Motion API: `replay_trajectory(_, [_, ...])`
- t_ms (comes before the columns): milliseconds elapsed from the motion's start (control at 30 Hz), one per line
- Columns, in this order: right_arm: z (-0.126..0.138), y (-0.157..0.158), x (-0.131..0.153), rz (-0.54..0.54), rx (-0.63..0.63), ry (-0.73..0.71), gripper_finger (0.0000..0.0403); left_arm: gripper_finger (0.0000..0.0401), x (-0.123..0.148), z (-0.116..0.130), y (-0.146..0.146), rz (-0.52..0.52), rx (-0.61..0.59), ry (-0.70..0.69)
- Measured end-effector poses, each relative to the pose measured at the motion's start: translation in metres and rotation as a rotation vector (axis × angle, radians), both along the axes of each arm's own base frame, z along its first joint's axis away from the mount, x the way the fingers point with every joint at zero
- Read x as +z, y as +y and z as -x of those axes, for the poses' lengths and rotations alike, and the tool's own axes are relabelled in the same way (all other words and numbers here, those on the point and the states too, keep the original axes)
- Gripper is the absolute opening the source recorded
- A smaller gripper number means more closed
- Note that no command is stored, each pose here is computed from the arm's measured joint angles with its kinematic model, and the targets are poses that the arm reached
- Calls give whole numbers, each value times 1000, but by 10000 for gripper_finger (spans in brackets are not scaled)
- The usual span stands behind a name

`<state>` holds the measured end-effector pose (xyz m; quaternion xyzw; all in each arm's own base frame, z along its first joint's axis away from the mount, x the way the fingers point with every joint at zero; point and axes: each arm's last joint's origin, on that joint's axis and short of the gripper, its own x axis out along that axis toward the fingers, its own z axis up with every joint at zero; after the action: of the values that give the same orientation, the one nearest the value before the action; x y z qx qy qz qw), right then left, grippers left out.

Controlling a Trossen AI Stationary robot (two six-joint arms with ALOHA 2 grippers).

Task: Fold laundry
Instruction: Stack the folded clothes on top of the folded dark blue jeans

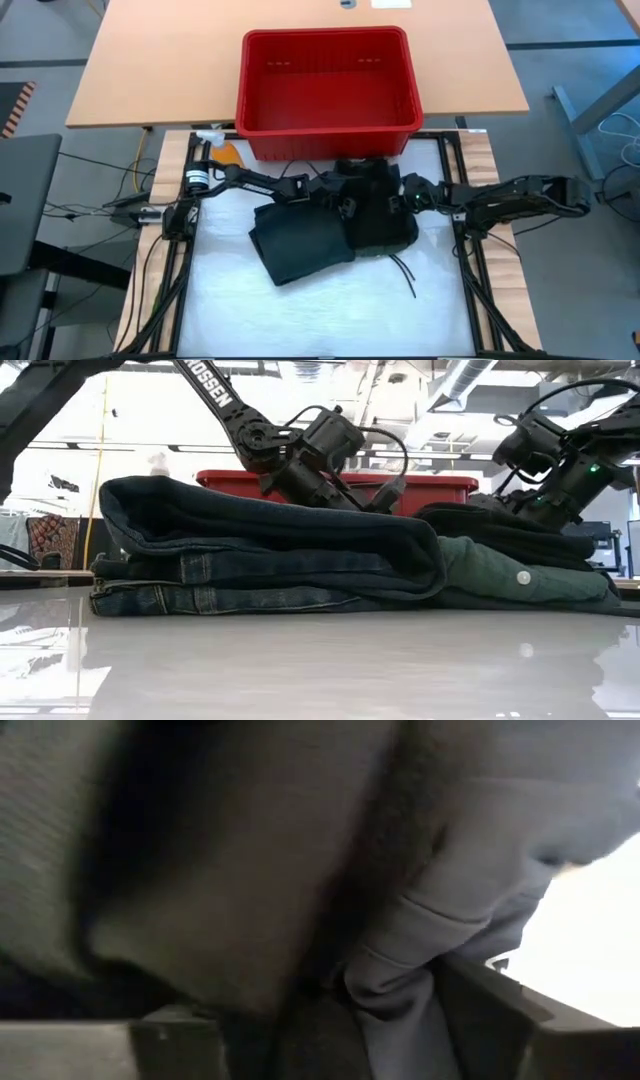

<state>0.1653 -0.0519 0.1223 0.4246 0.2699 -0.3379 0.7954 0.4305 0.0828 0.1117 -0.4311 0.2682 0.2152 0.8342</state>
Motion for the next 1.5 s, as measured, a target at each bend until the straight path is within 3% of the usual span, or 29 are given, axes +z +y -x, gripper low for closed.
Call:
replay_trajectory(100, [-3,5,-1,1,32,-9,250,291,-4,-9,-2,-16,-24,-2])
replay_trajectory(200, [-7,9,-1,9,60,-32,186,271,2,-16,-7,-36,-45,-6])
replay_trajectory(367, [-10,9,2,50,102,-62,56,180,18,-30,-7,-47,-104,-40])
replay_trajectory(567, [-5,12,17,58,146,-135,48,45,30,-38,-8,-95,-158,-62])
replay_trajectory(1067, [32,20,59,130,133,-335,48,43,79,-63,-9,-203,-239,-197])
replay_trajectory(1233, [42,21,60,139,104,-297,48,47,80,-61,-8,-180,-239,-147])
replay_trajectory(1333, [48,22,54,120,70,-214,48,80,70,-55,-7,-136,-223,-32])
replay_trajectory(1500, [48,21,53,134,48,-200,48,177,63,-48,-7,-108,-223,66])
